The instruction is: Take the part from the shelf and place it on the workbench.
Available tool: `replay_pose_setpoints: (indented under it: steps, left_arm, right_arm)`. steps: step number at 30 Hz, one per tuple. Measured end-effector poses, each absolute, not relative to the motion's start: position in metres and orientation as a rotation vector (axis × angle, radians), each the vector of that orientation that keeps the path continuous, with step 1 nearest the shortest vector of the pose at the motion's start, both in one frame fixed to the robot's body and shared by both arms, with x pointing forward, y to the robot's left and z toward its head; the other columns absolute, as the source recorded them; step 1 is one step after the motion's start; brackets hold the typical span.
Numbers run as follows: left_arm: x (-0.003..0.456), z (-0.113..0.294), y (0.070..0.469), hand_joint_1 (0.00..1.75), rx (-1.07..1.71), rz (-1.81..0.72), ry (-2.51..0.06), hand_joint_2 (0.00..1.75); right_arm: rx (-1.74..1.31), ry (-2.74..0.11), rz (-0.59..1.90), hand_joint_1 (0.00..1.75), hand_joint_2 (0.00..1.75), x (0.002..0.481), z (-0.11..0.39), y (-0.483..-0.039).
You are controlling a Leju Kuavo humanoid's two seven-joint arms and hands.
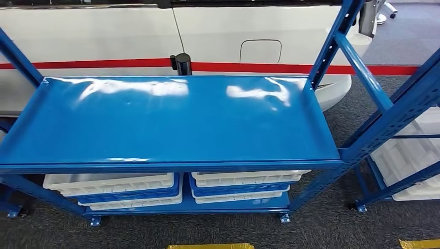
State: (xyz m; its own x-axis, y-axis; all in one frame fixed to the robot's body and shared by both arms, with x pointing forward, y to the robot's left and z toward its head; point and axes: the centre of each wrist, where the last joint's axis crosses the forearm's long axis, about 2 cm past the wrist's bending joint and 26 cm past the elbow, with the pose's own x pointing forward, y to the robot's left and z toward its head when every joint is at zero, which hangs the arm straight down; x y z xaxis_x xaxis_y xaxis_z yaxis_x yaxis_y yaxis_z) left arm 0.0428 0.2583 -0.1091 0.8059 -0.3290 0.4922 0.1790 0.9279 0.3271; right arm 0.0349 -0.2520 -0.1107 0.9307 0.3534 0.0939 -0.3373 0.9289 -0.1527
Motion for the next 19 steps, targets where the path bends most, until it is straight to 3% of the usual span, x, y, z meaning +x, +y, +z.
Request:
replay_pose_setpoints:
  steps: [16,18,19]
  left_arm:
    - [0.0414,-0.1091,0.2568,0.0,0.288,-0.264,-0.547,0.0]
    - [0.0412,-0.109,0.2566,0.0,0.294,-0.263,-0.542,0.87]
    - [0.0412,-0.109,0.2566,0.0,0.296,-0.263,-0.541,1.16]
  right_arm:
    - [-0.139,-0.12,0.358,0.0,0.0,0.0357,-0.1106,-0.2519]
    - [-0.147,-0.118,0.354,0.0,0.0,0.0357,-0.1105,-0.2521]
    - [-0.151,-0.117,0.353,0.0,0.0,0.0357,-0.1105,-0.2523]
